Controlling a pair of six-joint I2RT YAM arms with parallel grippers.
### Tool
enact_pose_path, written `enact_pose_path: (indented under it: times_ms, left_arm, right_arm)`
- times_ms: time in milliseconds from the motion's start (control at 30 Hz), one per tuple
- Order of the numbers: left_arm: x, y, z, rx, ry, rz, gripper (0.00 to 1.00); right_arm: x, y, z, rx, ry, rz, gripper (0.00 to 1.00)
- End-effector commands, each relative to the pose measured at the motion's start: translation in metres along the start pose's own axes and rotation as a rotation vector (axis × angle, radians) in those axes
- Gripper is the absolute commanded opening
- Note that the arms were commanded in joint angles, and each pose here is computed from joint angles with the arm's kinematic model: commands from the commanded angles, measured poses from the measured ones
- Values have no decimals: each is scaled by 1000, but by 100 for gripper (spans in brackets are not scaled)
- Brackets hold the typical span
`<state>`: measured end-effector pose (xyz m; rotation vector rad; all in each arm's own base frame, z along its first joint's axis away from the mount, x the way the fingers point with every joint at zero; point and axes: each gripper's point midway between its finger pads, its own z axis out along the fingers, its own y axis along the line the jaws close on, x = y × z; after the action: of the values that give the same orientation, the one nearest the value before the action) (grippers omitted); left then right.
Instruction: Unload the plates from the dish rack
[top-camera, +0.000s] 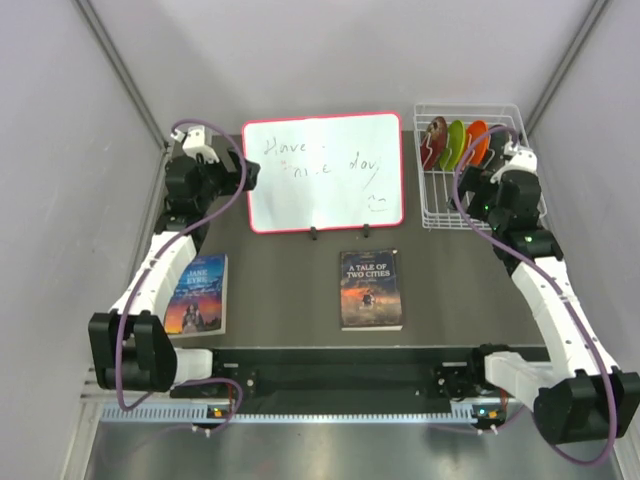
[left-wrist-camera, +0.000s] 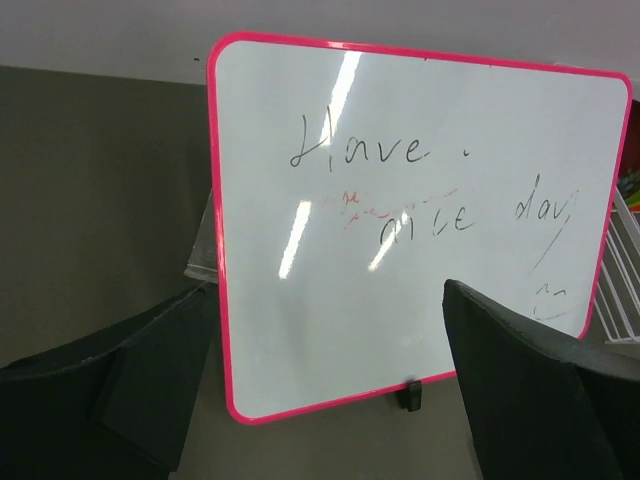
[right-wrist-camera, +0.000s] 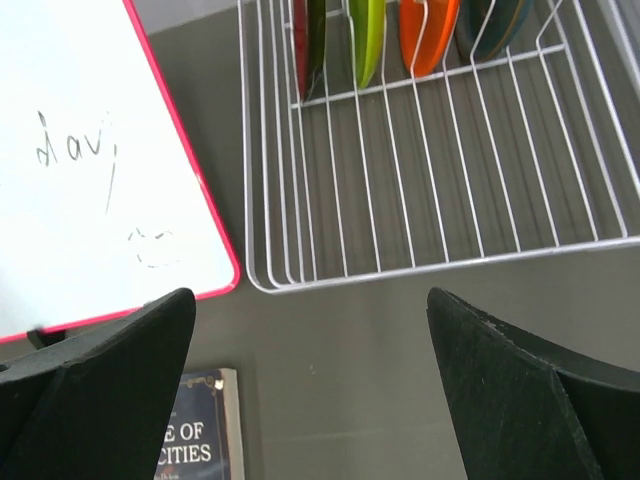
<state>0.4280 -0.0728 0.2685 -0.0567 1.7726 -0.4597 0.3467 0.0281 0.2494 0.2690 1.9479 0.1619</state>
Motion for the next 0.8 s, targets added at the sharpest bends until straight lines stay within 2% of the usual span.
enact_pose_path:
  times_ms: [0,100,200,233,267,333,367,467,533,567,600,633,767]
  left_arm:
    - [-30,-1,4,-15,-56,39,99]
    - [-29,-8,7,36,-50,64,99]
    - [-31,-2,15,-1,-72,-15,99]
    - [-31,-6,17,25,-73,-16,99]
    - [-30,-4,24,19,-58,-19,99]
    - [-32,5,31,-26,-36,-39,99]
    - [-29,3,39,-8,8,-39,98]
    - [-24,12,56,-41,74,-50,95]
    - [-16,15,62,-51,112,-66,89]
    - [-11,18,65,-55,118,-71,89]
    - [-16,18,68,-52,90,-70,91]
    - [-17,20,70,-58,80,-74,99]
    - [-10,22,79,-49,97,-64,99]
  right_arm:
    - [-62,22,-24,-71,-154,-3,100]
    - [-90,50,-34,-221,-262,-98,100]
    - [-118,58,-30,-232,-337,-95,100]
    - [-116,59,-16,-223,-308,-98,99]
    - [-136,62,-18,-217,-336,-94,100]
    - [-130,62,14,-187,-259,-102,100]
    - [-149,71,15,-208,-281,-111,100]
    - [-155,76,58,-182,-221,-119,100]
    - [-147,76,93,-165,-175,-116,100]
    - [-158,80,99,-169,-197,-112,100]
    - [-161,77,109,-138,-201,-104,100]
    - [-160,79,128,-135,-178,-105,100]
    - [-149,78,176,-94,-110,-113,98]
